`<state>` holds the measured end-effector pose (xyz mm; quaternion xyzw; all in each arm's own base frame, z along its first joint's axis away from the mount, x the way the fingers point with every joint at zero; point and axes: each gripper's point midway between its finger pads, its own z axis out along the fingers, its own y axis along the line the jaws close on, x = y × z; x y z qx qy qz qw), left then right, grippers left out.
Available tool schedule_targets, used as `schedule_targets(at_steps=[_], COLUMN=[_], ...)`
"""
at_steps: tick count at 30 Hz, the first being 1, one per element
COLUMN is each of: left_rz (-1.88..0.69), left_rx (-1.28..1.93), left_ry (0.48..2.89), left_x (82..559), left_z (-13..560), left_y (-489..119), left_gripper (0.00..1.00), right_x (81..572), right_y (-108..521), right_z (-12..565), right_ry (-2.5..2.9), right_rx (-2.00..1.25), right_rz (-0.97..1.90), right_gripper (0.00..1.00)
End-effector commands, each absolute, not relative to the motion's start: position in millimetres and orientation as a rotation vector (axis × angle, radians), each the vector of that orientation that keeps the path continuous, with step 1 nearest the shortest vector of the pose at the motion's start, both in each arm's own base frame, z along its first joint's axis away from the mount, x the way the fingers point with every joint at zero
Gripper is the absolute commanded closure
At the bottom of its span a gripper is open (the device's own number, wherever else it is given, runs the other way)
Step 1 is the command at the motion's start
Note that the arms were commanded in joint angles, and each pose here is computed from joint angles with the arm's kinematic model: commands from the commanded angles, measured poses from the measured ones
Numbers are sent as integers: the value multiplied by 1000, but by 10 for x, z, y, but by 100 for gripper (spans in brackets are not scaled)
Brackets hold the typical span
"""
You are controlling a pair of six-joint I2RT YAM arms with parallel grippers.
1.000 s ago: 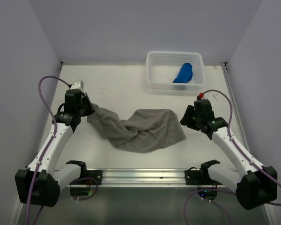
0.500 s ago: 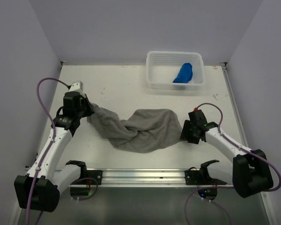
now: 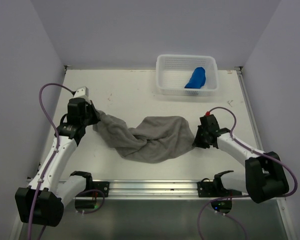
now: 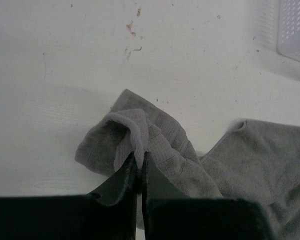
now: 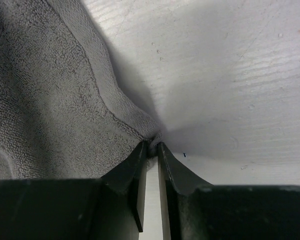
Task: Roll the towels
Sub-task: Flatten the towel
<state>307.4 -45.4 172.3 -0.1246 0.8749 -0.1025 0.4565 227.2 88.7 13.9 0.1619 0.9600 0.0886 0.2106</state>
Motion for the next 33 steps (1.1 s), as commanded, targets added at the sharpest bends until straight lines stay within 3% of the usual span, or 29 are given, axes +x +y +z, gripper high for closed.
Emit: schedule_targets(at_steps=[1, 5, 15, 21, 33], left_rz=[-243, -232, -252, -403, -650], left_rx=[-291, -299, -400, -443, -674], left_ry=[2084, 2093, 2102, 2076, 1888], left_x=[3141, 3151, 3239, 3531, 4054], left_z=[1875, 1851, 1950, 2485, 3438], left_y=[-422, -407, -407, -619, -129], left_gripper=[100, 100, 100, 100, 100], right_x=[2183, 2244, 2536, 2946, 3424], right_y=[904, 930, 995, 701, -14], right_z=[20, 188, 1060, 1949, 3323], right_ry=[2722, 2683, 2503, 2265, 1948], right_rx=[462, 463, 473, 617, 822], right_rz=[246, 275, 401, 466, 614], right_gripper=[84, 100, 100, 100, 100])
